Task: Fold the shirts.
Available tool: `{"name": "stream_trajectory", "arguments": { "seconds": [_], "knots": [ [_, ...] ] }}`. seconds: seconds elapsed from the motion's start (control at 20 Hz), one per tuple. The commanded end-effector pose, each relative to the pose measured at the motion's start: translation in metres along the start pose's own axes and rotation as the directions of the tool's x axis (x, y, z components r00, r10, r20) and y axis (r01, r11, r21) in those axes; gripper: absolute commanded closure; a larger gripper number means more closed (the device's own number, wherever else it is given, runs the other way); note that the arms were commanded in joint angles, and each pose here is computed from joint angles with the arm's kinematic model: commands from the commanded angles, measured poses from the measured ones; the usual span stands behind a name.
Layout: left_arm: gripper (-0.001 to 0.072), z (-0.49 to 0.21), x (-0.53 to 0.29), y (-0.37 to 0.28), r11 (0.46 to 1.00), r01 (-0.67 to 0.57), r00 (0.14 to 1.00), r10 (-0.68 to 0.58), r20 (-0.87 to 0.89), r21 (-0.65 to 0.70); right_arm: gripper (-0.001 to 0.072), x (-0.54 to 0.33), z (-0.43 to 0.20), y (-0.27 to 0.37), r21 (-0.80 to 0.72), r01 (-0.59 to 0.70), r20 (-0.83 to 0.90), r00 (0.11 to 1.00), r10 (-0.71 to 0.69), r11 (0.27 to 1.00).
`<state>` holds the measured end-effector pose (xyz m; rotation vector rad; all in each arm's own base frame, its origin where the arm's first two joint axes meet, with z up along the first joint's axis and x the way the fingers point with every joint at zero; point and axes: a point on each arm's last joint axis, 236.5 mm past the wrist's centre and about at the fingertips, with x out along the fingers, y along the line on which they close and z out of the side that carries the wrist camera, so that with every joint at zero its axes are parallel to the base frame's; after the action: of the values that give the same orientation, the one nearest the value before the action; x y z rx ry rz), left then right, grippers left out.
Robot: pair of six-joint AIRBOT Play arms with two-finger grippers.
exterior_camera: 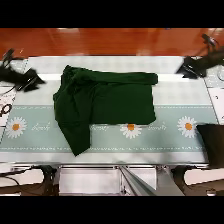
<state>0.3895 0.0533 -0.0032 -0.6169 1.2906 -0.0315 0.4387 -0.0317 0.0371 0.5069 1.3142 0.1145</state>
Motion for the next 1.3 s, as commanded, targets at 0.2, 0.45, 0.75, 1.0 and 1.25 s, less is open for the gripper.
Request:
{"name": "stream_trajectory", "arguments": {
  "seconds": [0.2,0.45,0.75,1.0,1.25],
  "knots": [
    [0.0202,-0.135,0.038,0.047,0.874,0.264,0.963,-0.265,0.055,-0.407,0.0297,0.022,-0.131,-0.043,0.152,-0.083,0.075,0.995,0.073,0.985],
    [0.0202,-0.161,0.064,0.04,0.875,0.244,0.962,-0.272,-0.009,-0.419,0.0301,0.03,-0.156,-0.032,0.141,-0.123,0.057,0.992,0.116,0.982],
    [0.0202,-0.145,0.081,0.017,0.894,0.254,0.965,-0.26,0.032,-0.369,0.0301,0.029,-0.154,-0.028,0.147,-0.139,0.063,0.989,0.131,0.979],
    [0.0693,-0.149,0.089,0.0,0.918,0.247,0.966,-0.259,0.004,-0.31,0.0302,0.029,-0.153,-0.029,0.147,-0.138,0.066,0.989,0.13,0.98],
    [0.0689,-0.138,0.081,-0.006,0.921,0.266,0.962,-0.273,0.016,-0.284,0.0302,0.033,-0.161,-0.031,0.151,-0.129,0.042,0.991,0.124,0.98]
  ]
}}
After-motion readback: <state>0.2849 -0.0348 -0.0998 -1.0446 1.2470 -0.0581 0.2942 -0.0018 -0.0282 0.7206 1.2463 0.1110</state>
